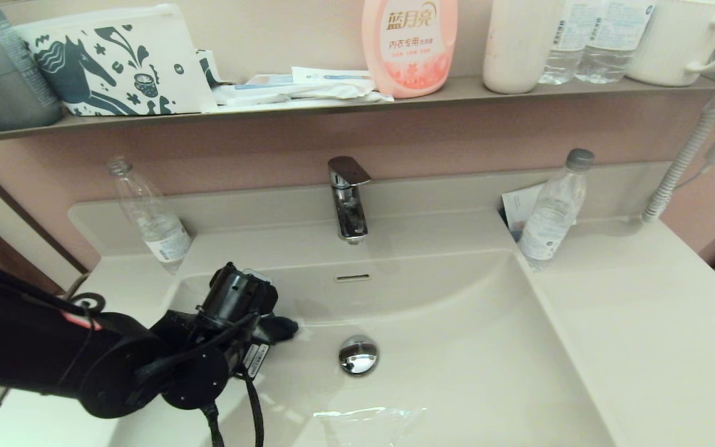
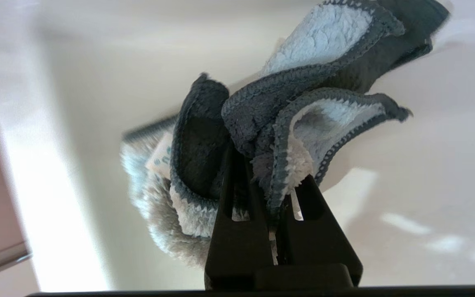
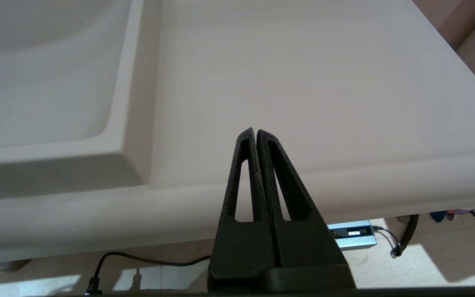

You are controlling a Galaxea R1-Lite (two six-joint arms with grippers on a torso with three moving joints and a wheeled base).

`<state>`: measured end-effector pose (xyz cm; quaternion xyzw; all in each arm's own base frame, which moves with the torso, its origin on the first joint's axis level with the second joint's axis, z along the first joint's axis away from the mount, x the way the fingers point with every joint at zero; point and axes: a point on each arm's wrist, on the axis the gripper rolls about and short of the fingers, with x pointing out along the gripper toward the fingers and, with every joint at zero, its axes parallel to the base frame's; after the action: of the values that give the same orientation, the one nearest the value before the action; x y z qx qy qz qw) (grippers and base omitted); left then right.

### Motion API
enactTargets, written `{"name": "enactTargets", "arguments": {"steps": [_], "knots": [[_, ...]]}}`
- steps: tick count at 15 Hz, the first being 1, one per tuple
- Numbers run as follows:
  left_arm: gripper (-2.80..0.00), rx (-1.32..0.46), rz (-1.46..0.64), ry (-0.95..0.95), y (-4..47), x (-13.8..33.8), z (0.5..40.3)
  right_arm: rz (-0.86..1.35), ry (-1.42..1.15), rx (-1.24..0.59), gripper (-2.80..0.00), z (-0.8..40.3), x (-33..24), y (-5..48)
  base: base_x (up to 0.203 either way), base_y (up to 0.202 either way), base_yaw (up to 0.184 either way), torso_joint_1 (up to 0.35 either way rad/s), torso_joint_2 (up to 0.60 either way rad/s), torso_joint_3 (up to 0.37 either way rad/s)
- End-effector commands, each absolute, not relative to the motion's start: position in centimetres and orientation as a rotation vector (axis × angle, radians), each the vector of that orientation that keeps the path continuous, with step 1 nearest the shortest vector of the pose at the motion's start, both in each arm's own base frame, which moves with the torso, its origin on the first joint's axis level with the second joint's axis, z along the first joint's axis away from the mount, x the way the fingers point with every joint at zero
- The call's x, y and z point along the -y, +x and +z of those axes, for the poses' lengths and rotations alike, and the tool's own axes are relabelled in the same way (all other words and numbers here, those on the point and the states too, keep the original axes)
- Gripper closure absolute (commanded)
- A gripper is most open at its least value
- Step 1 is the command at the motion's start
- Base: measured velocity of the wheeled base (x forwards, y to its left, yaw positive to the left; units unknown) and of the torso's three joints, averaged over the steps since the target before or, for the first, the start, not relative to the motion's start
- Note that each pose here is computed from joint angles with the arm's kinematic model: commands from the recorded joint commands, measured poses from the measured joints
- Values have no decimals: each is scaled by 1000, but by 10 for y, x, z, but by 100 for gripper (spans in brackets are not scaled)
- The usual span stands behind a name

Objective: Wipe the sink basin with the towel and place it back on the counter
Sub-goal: Wipe the sink

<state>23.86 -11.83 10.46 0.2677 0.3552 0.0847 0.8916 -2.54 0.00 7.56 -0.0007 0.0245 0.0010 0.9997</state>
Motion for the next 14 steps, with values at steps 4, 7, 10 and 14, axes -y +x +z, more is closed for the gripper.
{"name": "enactTargets", "arguments": {"steps": [4,7,10,14], "knots": [[0,-572,237,550,221,107,159,2,-2,-51,0,76,0,-25,0,0,0,0,0,0],[0,-509,273,544,230,102,183,3,-2,-51,0,76,0,-25,0,0,0,0,0,0],[0,-476,281,512,240,105,194,3,-2,-51,0,76,0,-25,0,0,0,0,0,0],[0,-453,292,450,251,112,184,3,-2,-52,0,76,0,-25,0,0,0,0,0,0]]}}
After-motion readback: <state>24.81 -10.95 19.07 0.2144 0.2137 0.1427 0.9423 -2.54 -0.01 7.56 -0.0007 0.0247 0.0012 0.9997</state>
